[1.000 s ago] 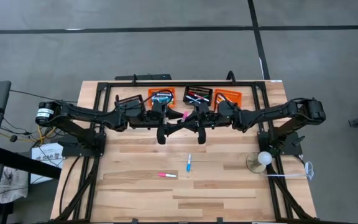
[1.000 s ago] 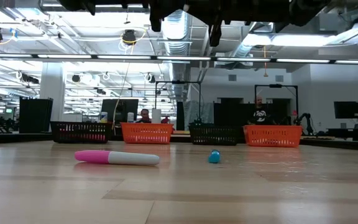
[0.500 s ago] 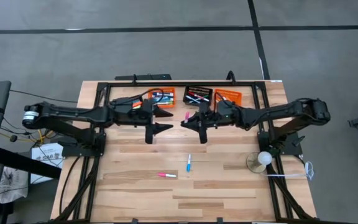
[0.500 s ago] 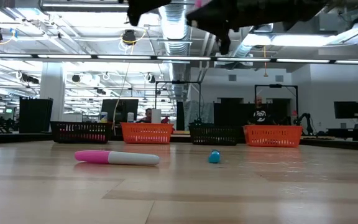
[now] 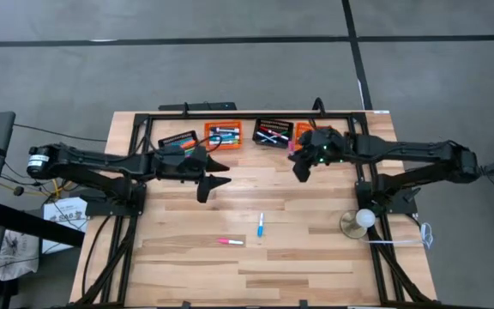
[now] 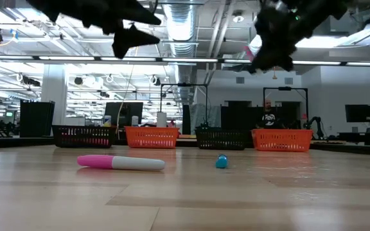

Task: Pick & Place Markers
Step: Put the small pink highlighter pen into the right orange bin

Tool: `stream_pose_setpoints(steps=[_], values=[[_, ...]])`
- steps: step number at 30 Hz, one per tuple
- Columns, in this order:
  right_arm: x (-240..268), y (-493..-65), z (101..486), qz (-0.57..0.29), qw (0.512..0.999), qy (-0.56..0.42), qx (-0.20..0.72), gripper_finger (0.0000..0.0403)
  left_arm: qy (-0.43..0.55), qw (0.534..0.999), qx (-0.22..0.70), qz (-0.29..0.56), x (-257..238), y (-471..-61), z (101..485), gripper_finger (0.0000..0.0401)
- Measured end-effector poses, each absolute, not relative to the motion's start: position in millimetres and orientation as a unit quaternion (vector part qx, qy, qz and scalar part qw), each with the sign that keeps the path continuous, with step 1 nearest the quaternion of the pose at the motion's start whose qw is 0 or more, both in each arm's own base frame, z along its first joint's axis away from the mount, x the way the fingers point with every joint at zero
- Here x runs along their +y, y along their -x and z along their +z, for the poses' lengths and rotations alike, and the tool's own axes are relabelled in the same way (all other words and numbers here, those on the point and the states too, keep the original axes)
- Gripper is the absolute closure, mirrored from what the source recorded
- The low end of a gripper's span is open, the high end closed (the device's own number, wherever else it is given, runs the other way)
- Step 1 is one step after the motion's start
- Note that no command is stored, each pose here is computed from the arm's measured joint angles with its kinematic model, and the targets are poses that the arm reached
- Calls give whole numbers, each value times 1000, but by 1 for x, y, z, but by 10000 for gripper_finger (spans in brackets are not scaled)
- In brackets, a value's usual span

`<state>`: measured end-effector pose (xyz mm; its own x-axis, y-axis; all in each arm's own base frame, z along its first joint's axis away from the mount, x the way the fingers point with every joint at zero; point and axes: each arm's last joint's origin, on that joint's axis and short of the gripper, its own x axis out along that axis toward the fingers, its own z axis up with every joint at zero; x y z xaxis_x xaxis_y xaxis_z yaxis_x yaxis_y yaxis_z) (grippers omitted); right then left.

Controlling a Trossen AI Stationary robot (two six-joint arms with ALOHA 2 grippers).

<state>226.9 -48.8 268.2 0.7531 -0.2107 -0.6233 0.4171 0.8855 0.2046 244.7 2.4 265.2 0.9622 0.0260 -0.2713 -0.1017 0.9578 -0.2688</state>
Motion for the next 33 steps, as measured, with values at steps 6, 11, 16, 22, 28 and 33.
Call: stream_pose_setpoints(steps=[6, 11, 16, 22, 28, 33], values=[[-78, -203, 254, -239, 868, -183, 394, 377, 198, 976, 80, 31, 2, -234, 232, 198], [-99, -193, 246, -266, 845, -176, 429, 377, 220, 971, 76, 47, 3, -226, 214, 198], [-122, -189, 251, -282, 820, -166, 469, 377, 222, 970, 90, 51, 3, -221, 201, 197], [-154, -195, 254, -275, 777, -150, 545, 377, 222, 969, 92, 51, 3, -219, 198, 197], [-183, -206, 242, -241, 730, -149, 622, 377, 222, 970, 87, 50, 3, -219, 199, 197], [-198, -215, 223, -209, 704, -146, 663, 377, 225, 969, 87, 47, 3, -219, 199, 197]])
